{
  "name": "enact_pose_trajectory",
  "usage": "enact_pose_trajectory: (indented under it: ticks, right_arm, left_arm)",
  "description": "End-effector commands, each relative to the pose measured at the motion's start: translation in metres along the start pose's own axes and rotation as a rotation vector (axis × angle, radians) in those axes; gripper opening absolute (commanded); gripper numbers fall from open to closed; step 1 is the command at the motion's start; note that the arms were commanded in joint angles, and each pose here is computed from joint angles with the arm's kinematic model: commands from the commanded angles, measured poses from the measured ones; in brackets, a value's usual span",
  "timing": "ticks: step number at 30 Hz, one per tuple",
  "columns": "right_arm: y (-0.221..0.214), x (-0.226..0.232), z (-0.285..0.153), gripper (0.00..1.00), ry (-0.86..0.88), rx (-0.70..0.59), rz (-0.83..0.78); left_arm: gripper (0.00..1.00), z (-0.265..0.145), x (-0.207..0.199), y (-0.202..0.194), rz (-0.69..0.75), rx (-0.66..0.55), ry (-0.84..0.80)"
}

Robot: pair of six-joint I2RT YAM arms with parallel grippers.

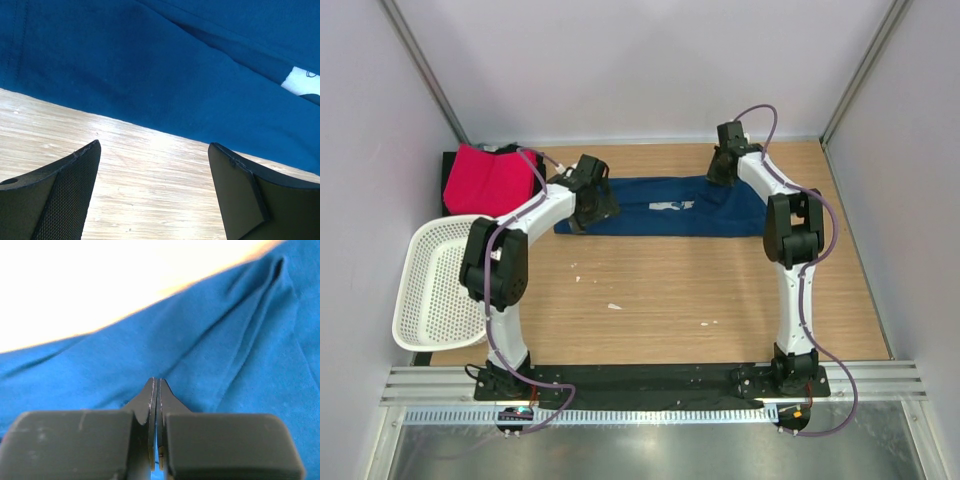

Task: Fold and stack the t-shirts
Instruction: Fold the tshirt

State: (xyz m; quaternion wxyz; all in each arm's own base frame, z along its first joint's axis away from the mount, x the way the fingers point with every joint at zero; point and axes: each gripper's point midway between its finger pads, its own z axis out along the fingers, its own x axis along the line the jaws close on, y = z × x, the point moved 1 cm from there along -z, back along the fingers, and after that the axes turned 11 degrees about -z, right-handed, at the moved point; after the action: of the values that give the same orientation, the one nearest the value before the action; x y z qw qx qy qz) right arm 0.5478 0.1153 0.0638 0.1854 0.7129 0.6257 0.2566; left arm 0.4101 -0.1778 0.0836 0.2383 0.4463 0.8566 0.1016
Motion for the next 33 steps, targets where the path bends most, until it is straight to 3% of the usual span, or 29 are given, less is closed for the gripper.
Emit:
enact_pose_trajectory:
  ticks: [1,4,5,7,8,11,19,33]
  right_arm:
    - [0.034,0.022,-0.011,0.01,0.058,-0.1,-0.02]
    - [0.04,0.02,-0.023,0.01,0.032,-0.096,-0.041]
    - [0.039,0.017,-0.026,0.06,0.018,-0.092,-0.042]
    - [0.025,0.002,-0.029,0.23,-0.038,-0.053,-0.044]
    - [0.028,0.0,-0.04,0.37,-0.039,-0.065,-0.042]
    - [0.01,-0.009,-0.048,0.47,-0.043,-0.042,-0.043]
    - [-0.02,-0.019,-0.042,0.46,-0.058,0.026,-0.057]
    - [-0.028,-0.011,-0.033,0.44,-0.014,0.054,-0.029]
  left_arm:
    - [0.88,0.002,-0.004,-0.001,0.0,0.004,-0.027]
    - [0.88,0.002,-0.005,-0.003,0.002,0.021,-0.04]
    - [0.89,0.001,-0.006,-0.003,0.002,0.022,-0.043]
    - [0.89,0.001,-0.005,-0.004,0.006,0.023,-0.048]
    - [0.89,0.0,-0.004,-0.005,0.007,0.022,-0.047]
    - [0.9,-0.001,-0.003,-0.006,0.017,0.026,-0.05]
    - [0.9,-0.003,-0.002,-0.007,0.027,0.029,-0.053]
    - [0.9,-0.006,0.001,-0.006,0.029,0.025,-0.047]
